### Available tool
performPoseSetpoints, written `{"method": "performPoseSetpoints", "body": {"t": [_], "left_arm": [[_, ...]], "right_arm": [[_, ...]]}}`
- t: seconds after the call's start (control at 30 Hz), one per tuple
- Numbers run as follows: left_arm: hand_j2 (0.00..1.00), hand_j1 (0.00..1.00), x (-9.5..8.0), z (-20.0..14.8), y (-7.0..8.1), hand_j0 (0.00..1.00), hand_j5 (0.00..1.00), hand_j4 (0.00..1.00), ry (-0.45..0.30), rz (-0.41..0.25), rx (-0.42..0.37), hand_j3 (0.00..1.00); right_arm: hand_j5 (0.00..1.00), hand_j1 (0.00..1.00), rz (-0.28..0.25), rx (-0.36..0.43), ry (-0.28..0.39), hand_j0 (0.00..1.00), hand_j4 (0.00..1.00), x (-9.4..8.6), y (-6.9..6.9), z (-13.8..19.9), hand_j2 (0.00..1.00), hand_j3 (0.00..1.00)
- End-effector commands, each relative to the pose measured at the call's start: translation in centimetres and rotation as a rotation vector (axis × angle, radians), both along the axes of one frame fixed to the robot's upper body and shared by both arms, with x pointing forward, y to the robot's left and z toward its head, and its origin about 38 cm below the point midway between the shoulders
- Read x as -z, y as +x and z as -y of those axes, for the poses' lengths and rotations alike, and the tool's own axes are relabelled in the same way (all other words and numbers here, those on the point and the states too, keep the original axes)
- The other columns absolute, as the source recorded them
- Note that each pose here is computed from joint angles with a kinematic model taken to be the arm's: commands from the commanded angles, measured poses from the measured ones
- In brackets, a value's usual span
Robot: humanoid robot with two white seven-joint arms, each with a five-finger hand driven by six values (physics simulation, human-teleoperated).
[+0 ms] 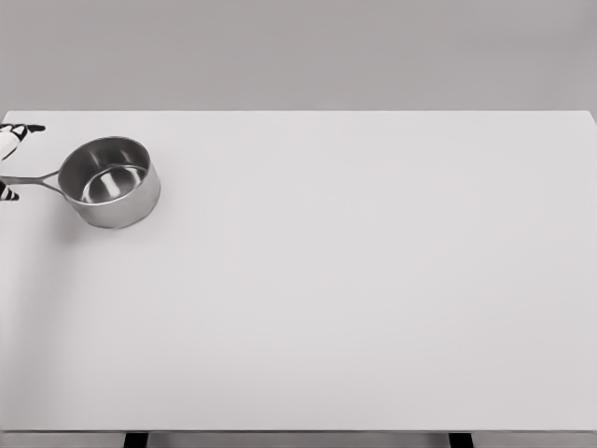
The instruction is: Rotate pot handle
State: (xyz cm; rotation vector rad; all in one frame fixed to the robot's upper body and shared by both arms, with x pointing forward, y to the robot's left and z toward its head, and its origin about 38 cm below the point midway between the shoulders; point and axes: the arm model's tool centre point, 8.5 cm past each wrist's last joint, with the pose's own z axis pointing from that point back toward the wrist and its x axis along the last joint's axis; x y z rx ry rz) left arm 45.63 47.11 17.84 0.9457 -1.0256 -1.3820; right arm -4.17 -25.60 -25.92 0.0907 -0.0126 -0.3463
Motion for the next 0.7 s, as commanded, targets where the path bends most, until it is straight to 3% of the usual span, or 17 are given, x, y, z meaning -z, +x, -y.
{"method": "performPoseSetpoints", "body": {"t": [0.0,0.4,0.67], "left_arm": [[1.0,1.0,0.6,-0.4,-0.1,1.0,1.0,1.0,-0.005,-0.015,-0.013,1.0],[1.0,1.0,-0.2,0.0,0.9,1.0,1.0,1.0,-0.024,0.006,-0.017,1.0],[1.0,1.0,-0.6,0.8,0.6,1.0,1.0,1.0,-0.024,0.024,0.017,1.0]], "right_arm": [[1.0,1.0,0.0,0.0,0.0,1.0,1.0,0.0,0.0,0.0,1.0,1.0],[1.0,1.0,0.0,0.0,0.0,1.0,1.0,0.0,0.0,0.0,1.0,1.0],[1.0,1.0,0.0,0.0,0.0,1.0,1.0,0.0,0.0,0.0,1.0,1.0]]}}
